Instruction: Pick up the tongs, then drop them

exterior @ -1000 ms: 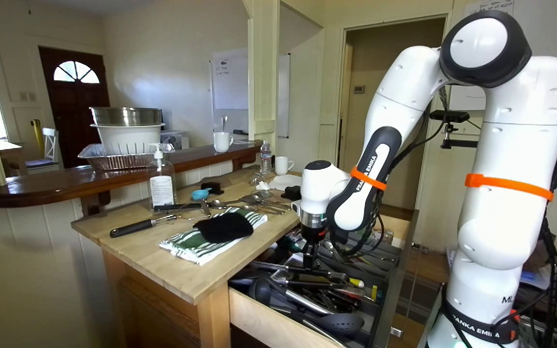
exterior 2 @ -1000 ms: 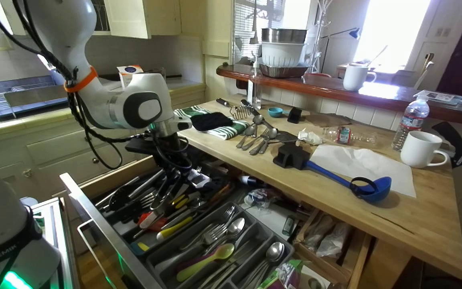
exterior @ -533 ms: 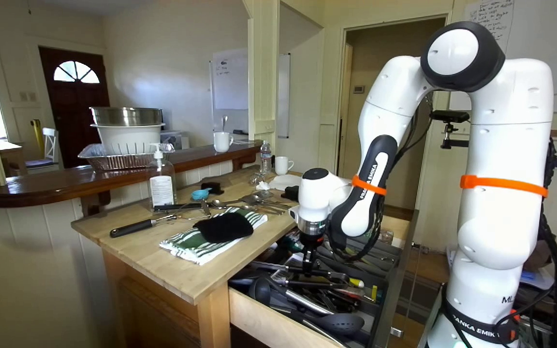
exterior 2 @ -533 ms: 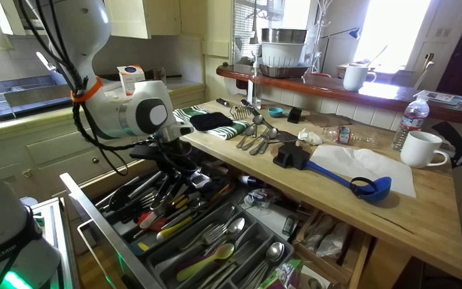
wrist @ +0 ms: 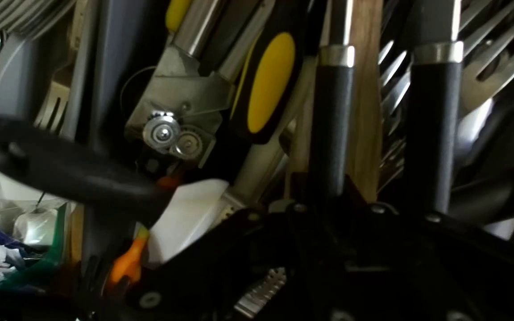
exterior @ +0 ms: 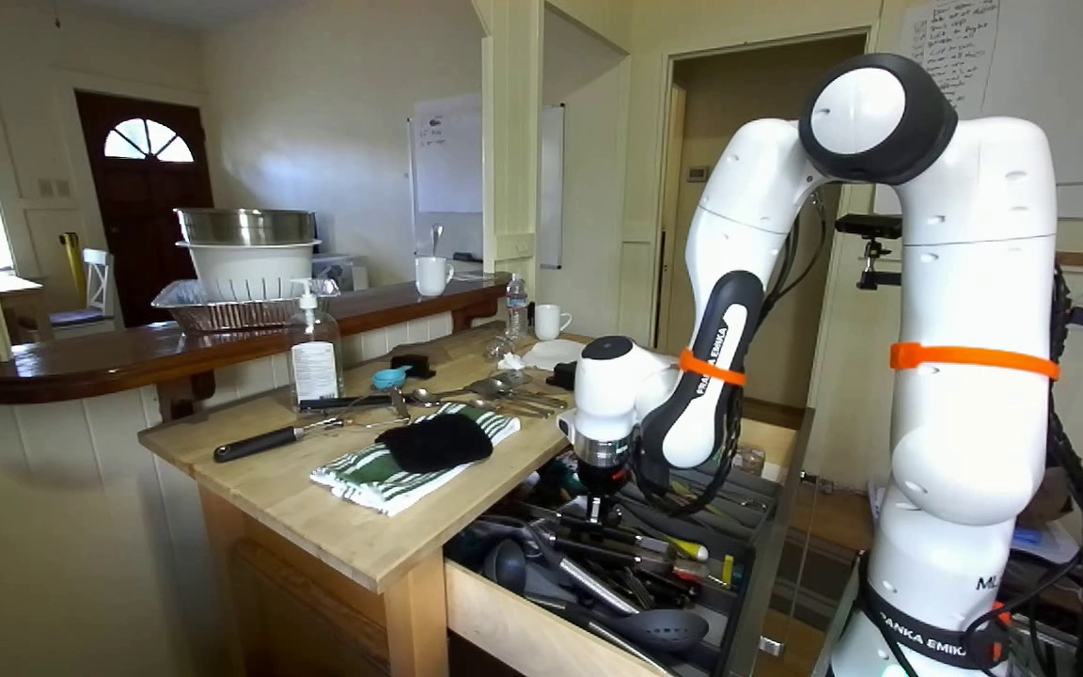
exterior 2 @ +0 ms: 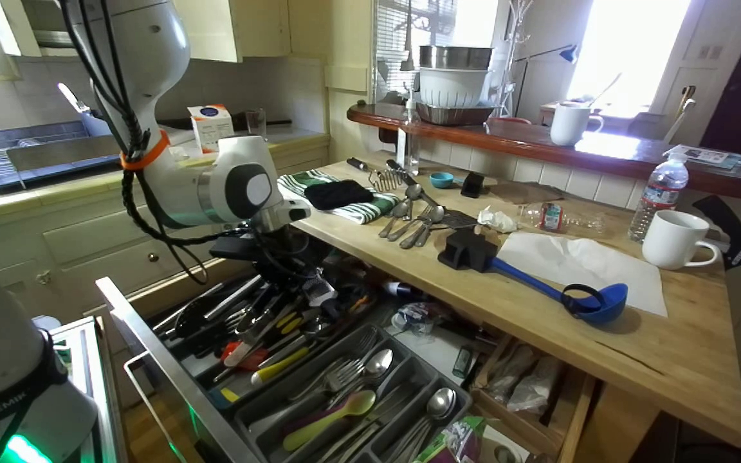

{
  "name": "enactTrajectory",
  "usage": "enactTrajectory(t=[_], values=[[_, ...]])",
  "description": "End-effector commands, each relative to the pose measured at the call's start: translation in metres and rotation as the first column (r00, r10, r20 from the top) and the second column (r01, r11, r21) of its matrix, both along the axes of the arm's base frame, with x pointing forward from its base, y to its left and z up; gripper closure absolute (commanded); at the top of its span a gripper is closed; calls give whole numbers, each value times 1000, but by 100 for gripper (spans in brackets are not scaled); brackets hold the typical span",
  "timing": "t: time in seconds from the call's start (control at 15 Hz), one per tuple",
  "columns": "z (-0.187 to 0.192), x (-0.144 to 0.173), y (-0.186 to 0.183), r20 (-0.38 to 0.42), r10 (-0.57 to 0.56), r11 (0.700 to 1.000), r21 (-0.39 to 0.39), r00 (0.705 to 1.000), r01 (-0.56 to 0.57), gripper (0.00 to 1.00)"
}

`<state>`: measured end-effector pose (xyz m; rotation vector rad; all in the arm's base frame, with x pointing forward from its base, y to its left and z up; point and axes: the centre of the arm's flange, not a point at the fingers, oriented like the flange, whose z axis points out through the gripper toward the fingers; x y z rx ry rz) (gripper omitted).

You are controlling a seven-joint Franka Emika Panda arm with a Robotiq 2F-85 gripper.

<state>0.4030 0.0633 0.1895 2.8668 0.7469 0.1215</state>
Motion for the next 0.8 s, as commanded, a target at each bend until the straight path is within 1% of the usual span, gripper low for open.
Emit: enactTrajectory(t=[0.0, 0.4, 0.6, 0.73], values=[[2, -7, 14, -4, -25, 1000, 13, 1000, 25, 96], [24, -29, 32, -82, -139, 989, 29, 987, 142, 95], [37, -38, 37, -98, -209, 978, -2, 973, 210, 95], [50, -41, 36, -97, -253, 967, -43, 963, 250, 95]])
